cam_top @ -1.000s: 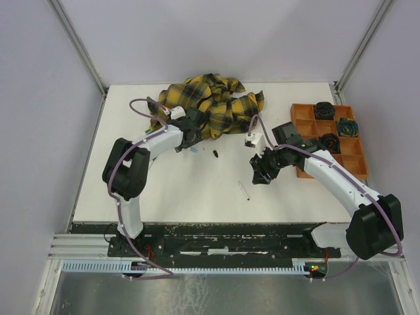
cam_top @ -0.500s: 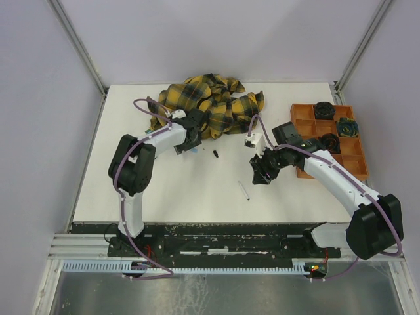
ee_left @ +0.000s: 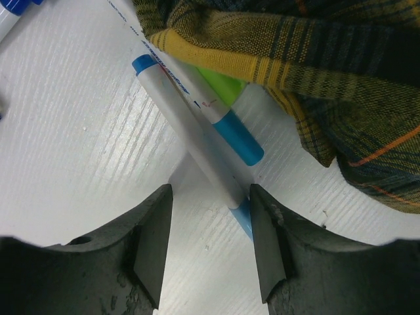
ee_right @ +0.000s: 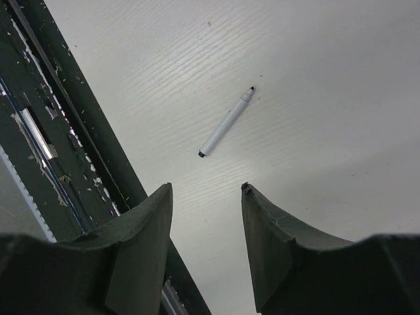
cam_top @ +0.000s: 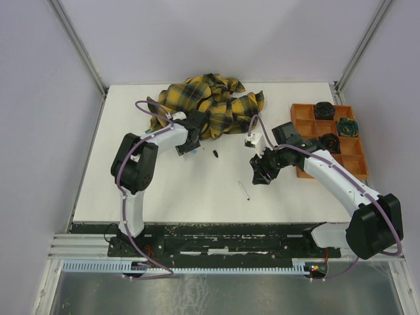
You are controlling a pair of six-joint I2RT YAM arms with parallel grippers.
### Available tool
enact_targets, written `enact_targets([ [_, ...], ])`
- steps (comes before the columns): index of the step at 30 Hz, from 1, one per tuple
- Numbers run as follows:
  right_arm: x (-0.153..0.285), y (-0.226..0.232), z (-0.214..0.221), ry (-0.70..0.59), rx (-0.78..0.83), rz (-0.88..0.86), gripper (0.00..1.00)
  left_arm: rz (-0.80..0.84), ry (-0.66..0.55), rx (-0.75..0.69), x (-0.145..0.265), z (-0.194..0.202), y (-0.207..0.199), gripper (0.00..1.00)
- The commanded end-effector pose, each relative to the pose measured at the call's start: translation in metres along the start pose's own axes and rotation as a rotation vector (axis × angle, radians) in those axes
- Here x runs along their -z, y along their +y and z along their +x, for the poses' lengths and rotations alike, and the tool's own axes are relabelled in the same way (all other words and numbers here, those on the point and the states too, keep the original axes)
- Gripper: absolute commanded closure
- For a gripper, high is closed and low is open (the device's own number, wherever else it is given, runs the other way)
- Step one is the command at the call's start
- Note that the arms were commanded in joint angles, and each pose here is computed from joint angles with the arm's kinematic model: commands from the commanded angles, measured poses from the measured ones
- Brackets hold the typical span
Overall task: Open the pen caps
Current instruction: Pick up the pen from the center of the board.
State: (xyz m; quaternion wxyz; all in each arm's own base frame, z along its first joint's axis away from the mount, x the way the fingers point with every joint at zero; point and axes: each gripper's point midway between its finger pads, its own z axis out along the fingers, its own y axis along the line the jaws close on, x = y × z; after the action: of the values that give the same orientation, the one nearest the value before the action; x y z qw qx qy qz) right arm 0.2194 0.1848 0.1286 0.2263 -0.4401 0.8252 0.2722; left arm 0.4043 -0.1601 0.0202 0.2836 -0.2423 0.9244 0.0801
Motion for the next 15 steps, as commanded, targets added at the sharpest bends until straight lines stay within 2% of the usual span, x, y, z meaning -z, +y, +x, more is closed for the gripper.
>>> enact_targets([
  [1,0.004,0.000,-0.014,-0.039,0.036,-0.011,0.46,-0.021,-0.020,0.046,-0.001,-0.007,-0.002,0.45],
  [8,0.004,0.001,-0.014,-0.040,0.036,-0.012,0.46,-0.045,0.002,0.031,-0.002,0.002,0.007,0.53],
  [15,0.004,0.000,-0.014,-0.038,0.033,-0.013,0.46,-0.059,0.018,0.034,0.001,0.012,0.019,0.69],
])
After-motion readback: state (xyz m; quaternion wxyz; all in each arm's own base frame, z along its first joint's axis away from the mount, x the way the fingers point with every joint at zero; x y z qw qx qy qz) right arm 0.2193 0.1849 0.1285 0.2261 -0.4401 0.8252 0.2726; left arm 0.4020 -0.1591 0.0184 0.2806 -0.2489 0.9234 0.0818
